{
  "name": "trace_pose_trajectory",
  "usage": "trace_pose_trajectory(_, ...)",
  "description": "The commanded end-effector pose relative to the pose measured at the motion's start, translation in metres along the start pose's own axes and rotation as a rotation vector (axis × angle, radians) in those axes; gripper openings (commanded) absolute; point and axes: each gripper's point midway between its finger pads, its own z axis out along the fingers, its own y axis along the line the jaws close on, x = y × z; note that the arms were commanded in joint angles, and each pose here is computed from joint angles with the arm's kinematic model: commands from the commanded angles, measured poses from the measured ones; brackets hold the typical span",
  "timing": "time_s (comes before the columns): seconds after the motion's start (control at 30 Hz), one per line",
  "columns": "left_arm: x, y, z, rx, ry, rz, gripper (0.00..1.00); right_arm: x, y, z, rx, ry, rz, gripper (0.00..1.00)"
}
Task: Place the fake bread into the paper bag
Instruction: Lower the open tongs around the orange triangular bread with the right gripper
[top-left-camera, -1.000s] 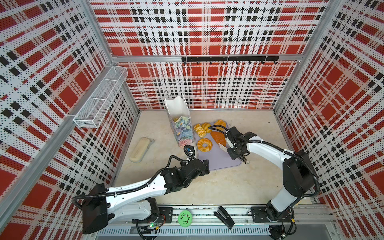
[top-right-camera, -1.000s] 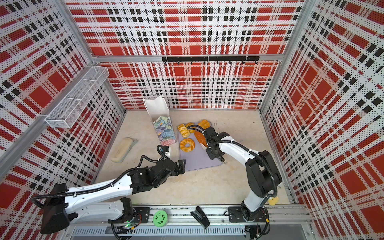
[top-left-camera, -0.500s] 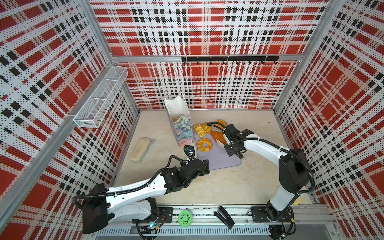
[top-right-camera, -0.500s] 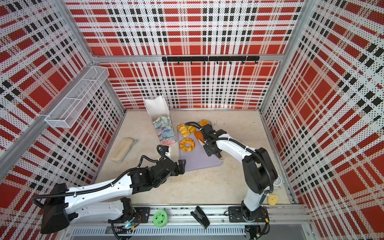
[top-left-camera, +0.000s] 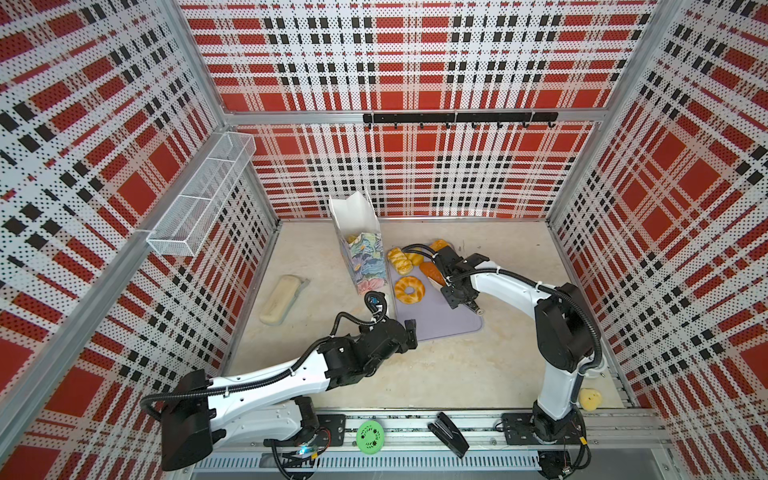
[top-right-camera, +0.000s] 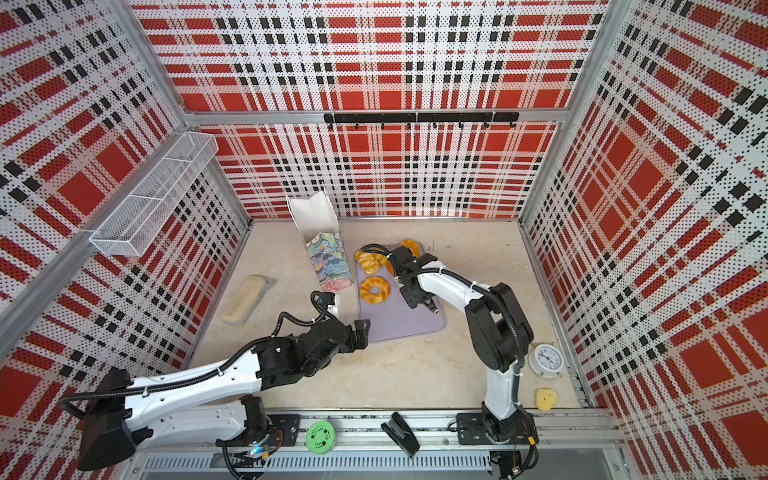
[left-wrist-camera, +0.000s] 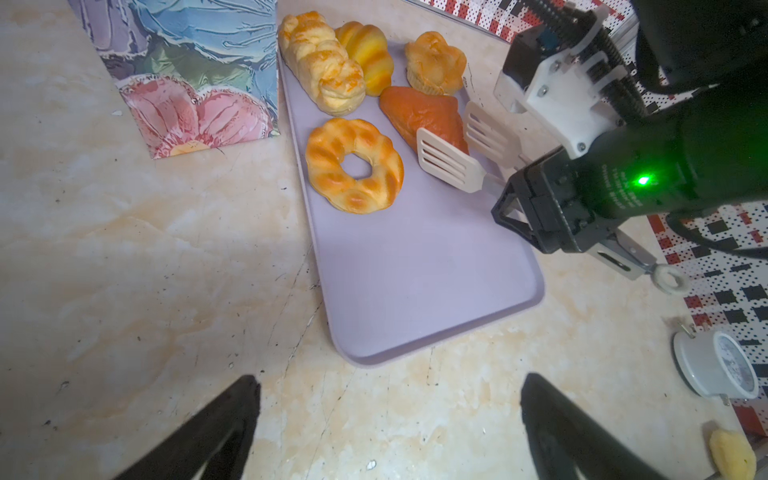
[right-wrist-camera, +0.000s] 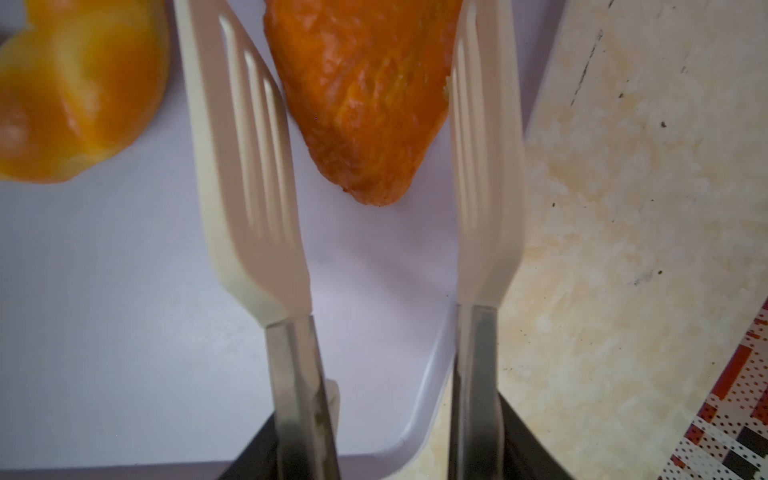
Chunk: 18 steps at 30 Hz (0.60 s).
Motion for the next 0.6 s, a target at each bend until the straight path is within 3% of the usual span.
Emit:
trace_pose_trajectory(0.0,-0.003,0.005,-0.004,-0.012,-0.026,-0.018,0.99,-0.007,-0.006,0.0,0.056,0.007,-0.051,0.55)
trace_pose_trajectory(0.2,-0.003,0.006,-0.004,-0.014,-0.031,-0.021,1.0,0.0,-0.002,0.004,0.037,0.043,-0.09,0.33)
trace_pose_trajectory(0.57,-0.008,0.004,-0.005,-0.015,-0.044,-0.007,1.0,0.007,0.0,-0.01,-0.006,0.029,-0.076,0.22)
